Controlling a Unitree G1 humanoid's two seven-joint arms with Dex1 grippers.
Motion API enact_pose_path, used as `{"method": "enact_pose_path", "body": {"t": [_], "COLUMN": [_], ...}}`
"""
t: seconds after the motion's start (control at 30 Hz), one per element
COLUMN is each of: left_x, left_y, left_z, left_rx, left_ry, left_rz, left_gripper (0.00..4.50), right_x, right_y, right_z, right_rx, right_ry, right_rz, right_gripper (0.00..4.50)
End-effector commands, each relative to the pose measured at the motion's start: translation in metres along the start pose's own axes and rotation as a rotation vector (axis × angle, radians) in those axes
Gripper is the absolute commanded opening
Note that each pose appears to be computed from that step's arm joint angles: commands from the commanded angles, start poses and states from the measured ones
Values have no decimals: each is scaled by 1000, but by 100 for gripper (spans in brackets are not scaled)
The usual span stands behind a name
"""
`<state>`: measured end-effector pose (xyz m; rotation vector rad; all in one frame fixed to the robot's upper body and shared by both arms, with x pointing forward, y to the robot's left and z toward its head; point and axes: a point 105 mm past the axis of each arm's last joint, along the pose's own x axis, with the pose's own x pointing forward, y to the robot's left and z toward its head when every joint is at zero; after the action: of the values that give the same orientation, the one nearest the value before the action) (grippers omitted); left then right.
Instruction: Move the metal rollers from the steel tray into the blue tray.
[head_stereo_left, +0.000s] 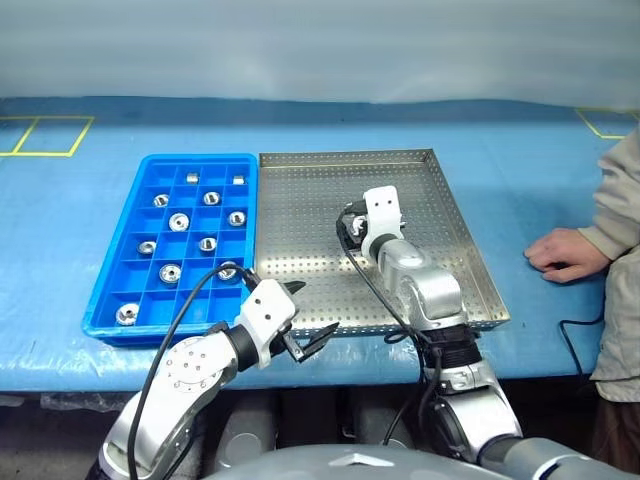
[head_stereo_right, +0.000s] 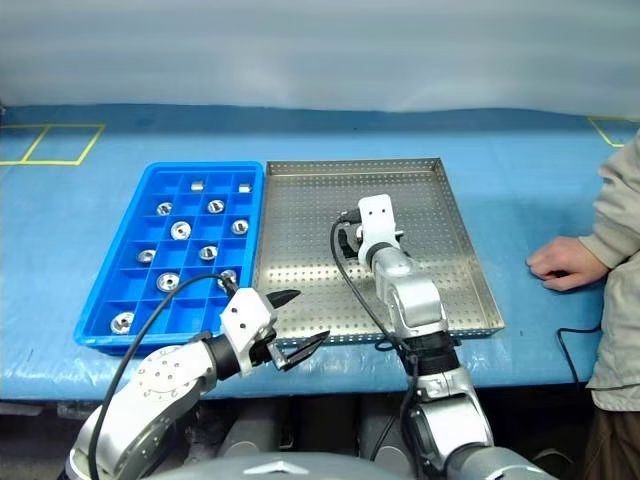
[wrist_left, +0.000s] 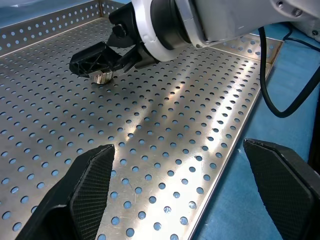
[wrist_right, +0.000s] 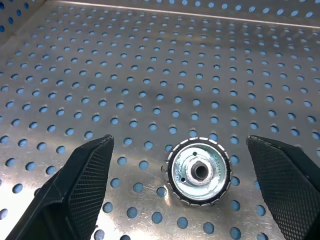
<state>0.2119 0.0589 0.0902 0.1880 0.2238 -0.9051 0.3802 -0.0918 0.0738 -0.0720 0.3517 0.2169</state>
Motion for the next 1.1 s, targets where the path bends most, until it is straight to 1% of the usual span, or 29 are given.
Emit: {"method": "enact_pose_path", "body": {"t": [0.03,0.07,0.17,0.27,0.33,0.37,0.4,0.47,0.53,0.63,0.8,0.93,1.1], "left_x": [0,0,0,-1,-1,-1,-1,-2,-2,-5,-17,-33,-50], "left_y": [-3,-3,-3,-1,1,1,1,2,5,8,19,29,32], "left_z": [7,7,7,8,8,8,8,8,9,9,5,-1,-6], "left_rx": [6,6,13,22,25,24,22,29,33,34,34,29,15], "left_ry": [-30,-29,-26,-30,-30,-32,-33,-36,-43,-51,-51,-42,-25], "left_rz": [-10,-10,-5,8,17,21,24,38,67,109,206,302,379], "left_gripper": [450,450,450,450,450,450,450,450,450,450,450,450,450], "right_x": [7,9,12,11,10,9,8,5,0,-11,-30,-43,-56], "right_y": [0,0,-4,-7,-6,-5,-4,1,10,36,83,116,146], "right_z": [8,7,1,1,2,3,5,11,23,46,73,83,78], "right_rx": [-7,-3,10,15,30,25,13,-6,-25,-95,-202,-251,-271], "right_ry": [-43,-44,-33,-40,-49,-50,-54,-70,-99,-134,-165,-178,-135], "right_rz": [1,1,-16,-21,-13,-9,-3,18,58,172,369,497,631], "right_gripper": [449,449,386,292,217,187,170,171,171,171,171,171,171]}}
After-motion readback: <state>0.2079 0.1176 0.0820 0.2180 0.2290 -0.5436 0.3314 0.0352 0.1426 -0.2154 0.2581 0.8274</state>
